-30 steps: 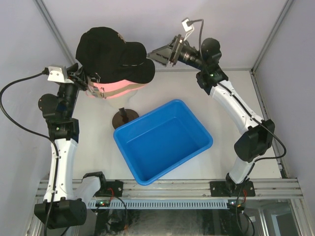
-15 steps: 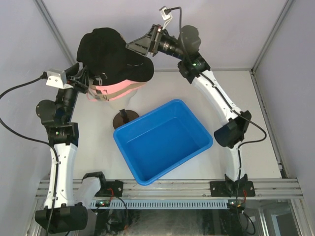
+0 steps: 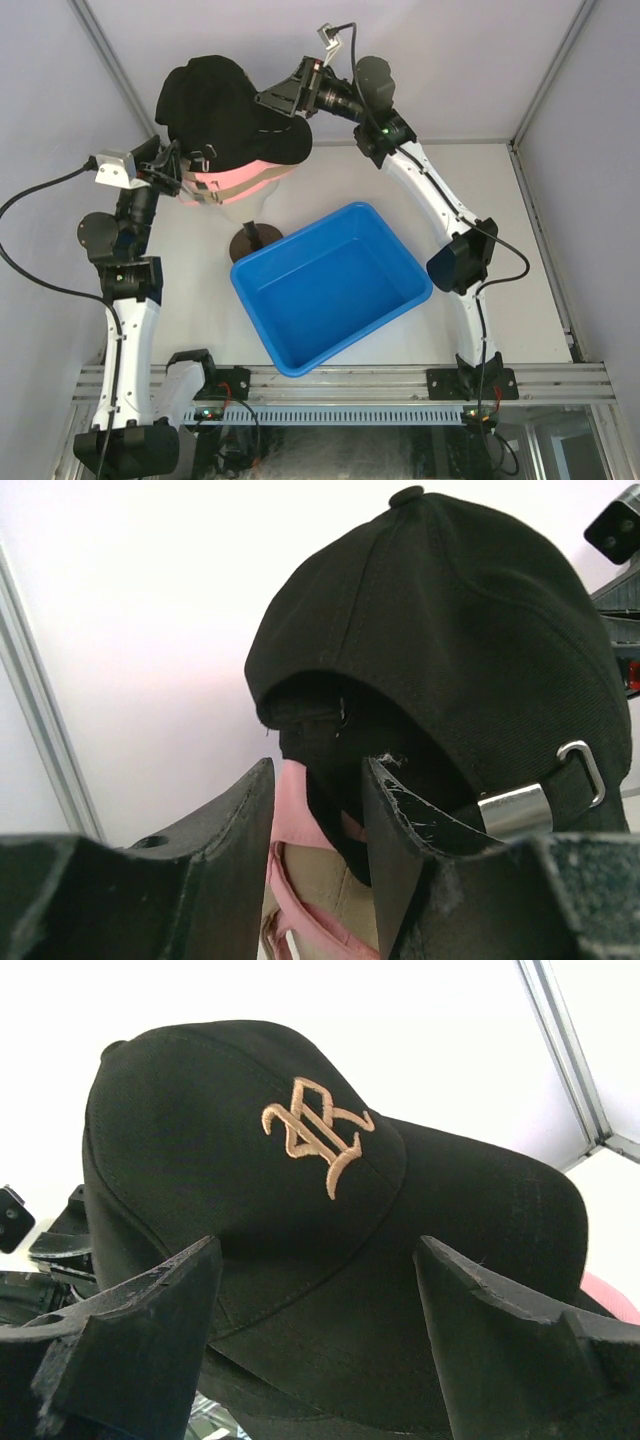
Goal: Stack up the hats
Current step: Stack the hat on the hat.
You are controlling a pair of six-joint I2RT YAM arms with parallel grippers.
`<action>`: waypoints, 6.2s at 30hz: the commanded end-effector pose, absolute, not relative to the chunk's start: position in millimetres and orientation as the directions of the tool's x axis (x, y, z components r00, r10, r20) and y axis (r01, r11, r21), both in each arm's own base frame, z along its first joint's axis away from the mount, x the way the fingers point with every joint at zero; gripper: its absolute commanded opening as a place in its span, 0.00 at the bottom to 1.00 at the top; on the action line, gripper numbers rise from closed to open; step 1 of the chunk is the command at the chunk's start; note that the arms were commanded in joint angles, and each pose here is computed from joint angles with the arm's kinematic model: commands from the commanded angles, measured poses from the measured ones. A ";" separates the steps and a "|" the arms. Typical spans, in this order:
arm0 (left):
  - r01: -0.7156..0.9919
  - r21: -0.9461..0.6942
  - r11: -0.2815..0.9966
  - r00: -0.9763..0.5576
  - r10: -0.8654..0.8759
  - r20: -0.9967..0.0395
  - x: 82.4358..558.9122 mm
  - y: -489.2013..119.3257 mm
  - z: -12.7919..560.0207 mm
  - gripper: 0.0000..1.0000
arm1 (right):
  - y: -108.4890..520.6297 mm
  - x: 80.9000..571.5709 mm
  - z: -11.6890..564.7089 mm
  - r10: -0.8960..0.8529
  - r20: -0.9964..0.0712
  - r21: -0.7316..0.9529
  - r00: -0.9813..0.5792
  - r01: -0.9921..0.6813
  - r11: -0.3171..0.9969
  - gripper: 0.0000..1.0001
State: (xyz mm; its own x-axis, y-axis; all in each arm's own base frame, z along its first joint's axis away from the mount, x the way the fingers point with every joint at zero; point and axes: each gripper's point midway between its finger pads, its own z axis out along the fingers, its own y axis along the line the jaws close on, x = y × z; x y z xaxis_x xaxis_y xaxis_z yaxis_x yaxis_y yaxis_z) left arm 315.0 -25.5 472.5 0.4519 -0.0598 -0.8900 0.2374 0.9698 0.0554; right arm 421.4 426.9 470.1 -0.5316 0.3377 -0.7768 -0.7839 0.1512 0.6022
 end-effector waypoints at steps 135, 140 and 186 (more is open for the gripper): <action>0.487 -0.165 0.858 0.383 -0.379 -0.842 327.6 -33.4 527.9 0.46 | 326.5 404.3 474.0 0.357 -0.920 0.383 -0.165 -0.575 0.723 0.12; 0.495 -0.160 0.854 0.384 -0.380 -0.842 329.5 -33.9 526.7 0.36 | 333.1 405.8 477.3 0.364 -0.916 0.390 -0.170 -0.593 0.705 0.22; 0.460 -0.094 0.883 0.353 -0.279 -0.893 350.8 -29.5 508.2 0.00 | 398.6 465.8 432.5 0.420 -0.652 0.742 -0.631 -0.644 0.185 0.51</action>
